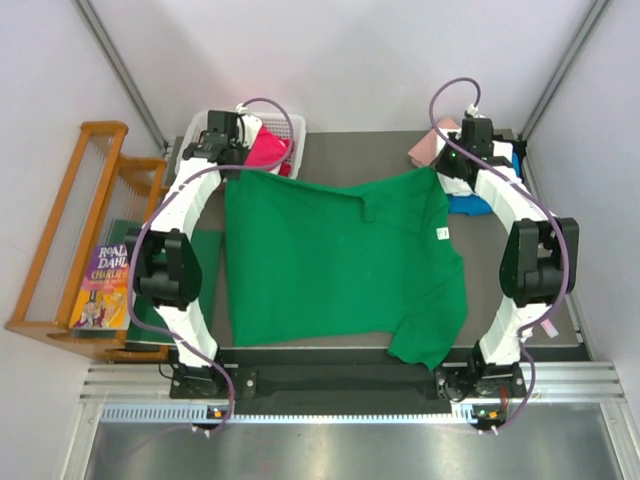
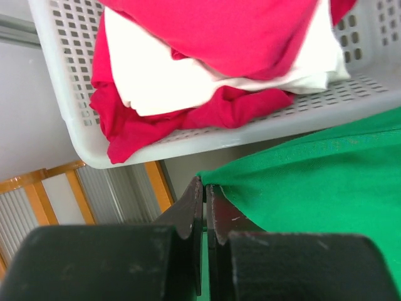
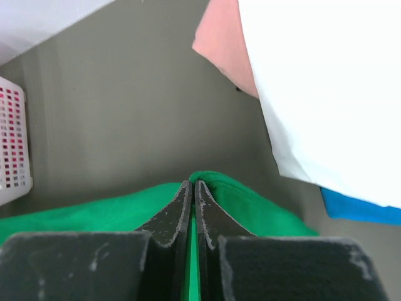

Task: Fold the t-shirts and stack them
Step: Flatten the tshirt out, then fold the tshirt

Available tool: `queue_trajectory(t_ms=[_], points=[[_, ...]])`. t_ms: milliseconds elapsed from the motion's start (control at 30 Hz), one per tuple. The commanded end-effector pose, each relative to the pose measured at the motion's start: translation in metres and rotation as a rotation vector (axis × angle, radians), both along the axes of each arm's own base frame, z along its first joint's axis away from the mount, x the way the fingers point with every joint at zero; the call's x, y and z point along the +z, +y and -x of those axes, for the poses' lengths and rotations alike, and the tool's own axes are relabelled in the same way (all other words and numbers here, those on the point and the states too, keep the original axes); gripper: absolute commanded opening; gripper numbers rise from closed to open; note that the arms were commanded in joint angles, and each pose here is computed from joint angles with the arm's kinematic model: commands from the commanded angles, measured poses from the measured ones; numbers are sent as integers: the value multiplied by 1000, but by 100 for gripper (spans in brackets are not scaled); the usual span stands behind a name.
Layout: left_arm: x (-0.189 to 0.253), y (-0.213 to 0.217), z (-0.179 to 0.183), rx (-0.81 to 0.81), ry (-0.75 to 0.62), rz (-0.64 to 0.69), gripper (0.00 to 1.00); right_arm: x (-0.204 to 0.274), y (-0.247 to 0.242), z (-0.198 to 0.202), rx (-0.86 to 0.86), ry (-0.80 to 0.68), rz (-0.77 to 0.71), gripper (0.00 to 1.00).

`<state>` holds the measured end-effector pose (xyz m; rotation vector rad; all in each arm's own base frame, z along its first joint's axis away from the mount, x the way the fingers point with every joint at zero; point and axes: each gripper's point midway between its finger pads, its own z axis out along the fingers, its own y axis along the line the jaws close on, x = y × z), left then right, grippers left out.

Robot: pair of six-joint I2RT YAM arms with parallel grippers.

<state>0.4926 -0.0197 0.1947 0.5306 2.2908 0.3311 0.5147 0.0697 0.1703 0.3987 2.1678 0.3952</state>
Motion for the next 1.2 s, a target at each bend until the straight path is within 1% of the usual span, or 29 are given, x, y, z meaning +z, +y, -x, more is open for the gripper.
queue_trajectory(t_ms=[0,33,67,100,133,167,200,233,267,333,367,433,467,533,567,600,767,967,1167], points=[[22,8,-3,15,-61,20,0,20,1,1,5,-44,-32,0],[21,7,0,5,-61,25,0,29,1,4,4,-70,-34,0],[12,7,6,0,-40,25,0,21,0,10,0,-52,-29,0],[16,7,12,-3,-47,27,0,20,-1,14,-3,-51,-27,0],[13,7,18,-9,-30,27,0,27,-2,19,-4,-63,-28,0],[6,4,26,-22,-4,39,0,20,-2,27,-3,-43,-26,0],[11,3,33,-33,-4,43,0,21,-2,32,-4,-44,-31,0],[10,2,40,-41,6,50,0,31,-2,39,-5,-67,-34,0],[-1,-1,51,-58,49,60,0,23,-3,48,-5,-49,-33,0],[8,-2,65,-78,46,67,0,37,-4,61,-9,-78,-37,0],[1,-3,76,-88,81,68,0,31,-5,70,-14,-63,-36,0],[10,-5,88,-105,73,82,0,41,-7,83,-22,-86,-35,0],[7,-6,95,-110,88,86,0,37,-9,89,-28,-77,-31,0],[15,-6,107,-118,84,90,0,42,-11,100,-34,-84,-27,0],[19,-5,112,-121,75,89,0,37,-11,105,-36,-70,-25,0],[19,-10,118,-143,84,110,0,36,-12,108,-35,-66,-24,0],[26,-9,136,-160,77,107,0,28,-14,125,-32,-43,-9,0],[27,-9,148,-173,76,107,0,24,-17,135,-32,-30,9,0],[30,-10,156,-183,86,116,0,43,-12,145,-10,-52,-16,0]])
